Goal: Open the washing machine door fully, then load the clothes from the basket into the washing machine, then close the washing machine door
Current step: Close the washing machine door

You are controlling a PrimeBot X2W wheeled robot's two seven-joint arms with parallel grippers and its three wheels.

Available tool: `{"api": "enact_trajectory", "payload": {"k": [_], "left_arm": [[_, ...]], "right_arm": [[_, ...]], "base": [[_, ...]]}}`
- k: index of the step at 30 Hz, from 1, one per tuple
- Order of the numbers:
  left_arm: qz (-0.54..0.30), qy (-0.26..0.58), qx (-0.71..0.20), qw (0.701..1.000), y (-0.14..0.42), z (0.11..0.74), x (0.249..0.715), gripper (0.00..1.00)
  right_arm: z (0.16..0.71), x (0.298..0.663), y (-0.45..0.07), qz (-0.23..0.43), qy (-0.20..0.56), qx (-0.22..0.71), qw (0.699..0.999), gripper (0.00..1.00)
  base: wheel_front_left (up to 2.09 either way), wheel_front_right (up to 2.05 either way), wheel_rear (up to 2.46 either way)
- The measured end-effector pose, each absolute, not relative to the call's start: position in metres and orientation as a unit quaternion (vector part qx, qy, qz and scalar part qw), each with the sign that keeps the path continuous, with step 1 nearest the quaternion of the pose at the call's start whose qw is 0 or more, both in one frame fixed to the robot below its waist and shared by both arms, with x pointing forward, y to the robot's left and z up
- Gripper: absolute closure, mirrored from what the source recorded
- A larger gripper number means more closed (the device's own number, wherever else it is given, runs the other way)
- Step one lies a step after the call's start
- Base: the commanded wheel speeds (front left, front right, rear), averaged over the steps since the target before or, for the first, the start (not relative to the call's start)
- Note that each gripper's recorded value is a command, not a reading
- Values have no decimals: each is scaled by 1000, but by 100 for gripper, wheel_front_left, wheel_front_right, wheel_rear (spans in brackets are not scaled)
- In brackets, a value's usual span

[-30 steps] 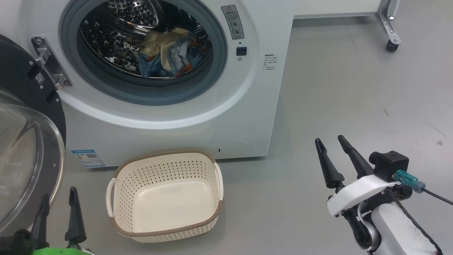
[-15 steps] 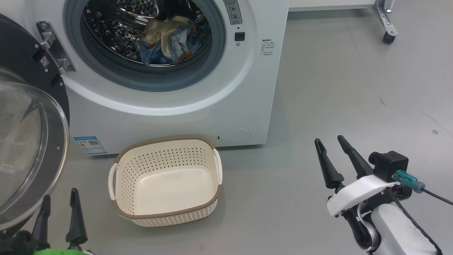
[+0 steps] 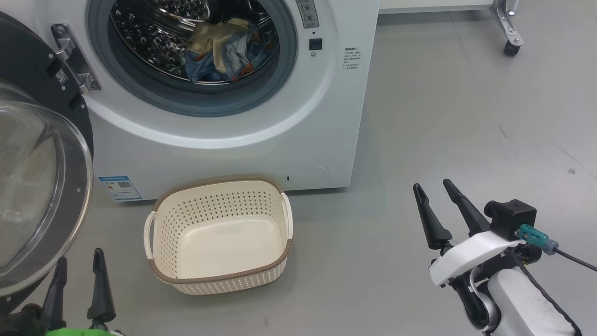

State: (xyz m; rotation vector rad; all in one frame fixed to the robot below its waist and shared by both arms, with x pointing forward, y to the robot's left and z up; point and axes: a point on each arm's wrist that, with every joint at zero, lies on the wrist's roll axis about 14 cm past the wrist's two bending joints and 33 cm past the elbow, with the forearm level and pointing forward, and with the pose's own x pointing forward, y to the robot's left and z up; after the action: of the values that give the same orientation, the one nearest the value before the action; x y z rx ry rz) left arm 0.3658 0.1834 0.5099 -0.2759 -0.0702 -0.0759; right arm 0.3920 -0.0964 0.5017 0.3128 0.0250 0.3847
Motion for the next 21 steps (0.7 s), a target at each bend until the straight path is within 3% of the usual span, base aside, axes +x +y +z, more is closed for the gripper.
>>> {"api": "enact_trajectory", "payload": {"k": [21], "left_arm": [[-24,-35,-138,990,191,509,357,0]], "right_arm": [[505,398,-90,199,9,155,968,0]], "base": [[0,0,0]]}}
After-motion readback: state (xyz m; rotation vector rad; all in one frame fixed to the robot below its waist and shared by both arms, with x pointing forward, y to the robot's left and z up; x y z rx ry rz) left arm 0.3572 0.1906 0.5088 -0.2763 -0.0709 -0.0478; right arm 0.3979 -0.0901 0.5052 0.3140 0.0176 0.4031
